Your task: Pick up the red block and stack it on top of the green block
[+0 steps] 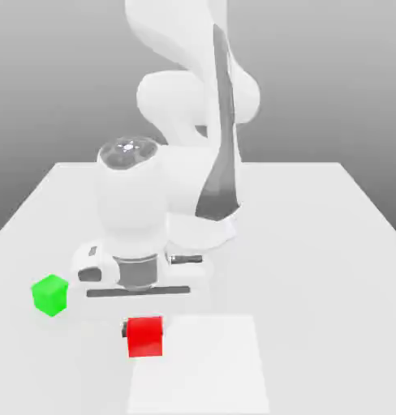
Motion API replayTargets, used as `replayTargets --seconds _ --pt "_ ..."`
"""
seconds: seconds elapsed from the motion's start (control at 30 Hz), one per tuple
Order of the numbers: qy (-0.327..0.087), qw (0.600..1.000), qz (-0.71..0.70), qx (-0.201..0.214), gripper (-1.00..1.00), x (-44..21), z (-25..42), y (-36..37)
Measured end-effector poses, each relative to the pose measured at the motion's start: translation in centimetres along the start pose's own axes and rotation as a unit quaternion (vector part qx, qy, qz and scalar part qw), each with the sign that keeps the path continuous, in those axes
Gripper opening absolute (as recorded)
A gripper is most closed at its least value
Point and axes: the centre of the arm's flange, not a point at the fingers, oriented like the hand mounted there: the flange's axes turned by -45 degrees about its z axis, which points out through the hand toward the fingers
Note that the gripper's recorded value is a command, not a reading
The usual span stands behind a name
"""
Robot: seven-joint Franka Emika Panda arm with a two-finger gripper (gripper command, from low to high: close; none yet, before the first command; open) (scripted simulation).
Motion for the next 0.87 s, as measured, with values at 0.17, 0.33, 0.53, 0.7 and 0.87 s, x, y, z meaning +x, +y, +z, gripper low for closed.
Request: replayTargets --seconds 0.17,0.33,0.53,0.7,0.87 --pt "0.0 0.989 0.148 0.001 -1.0 -3.6 -1.4 6.9" --pt "0.0 0.957 0.29 0.001 -1.0 -8.1 -2.5 12.5" --pt "0.0 0.897 0.443 0.0 -1.0 -13.9 -3.6 17.2" --pt "0.001 0.885 0.465 0.001 -1.0 -14.7 0.3 17.9" --pt "0.001 0.885 0.466 0.001 1.0 -14.8 2.2 17.8"
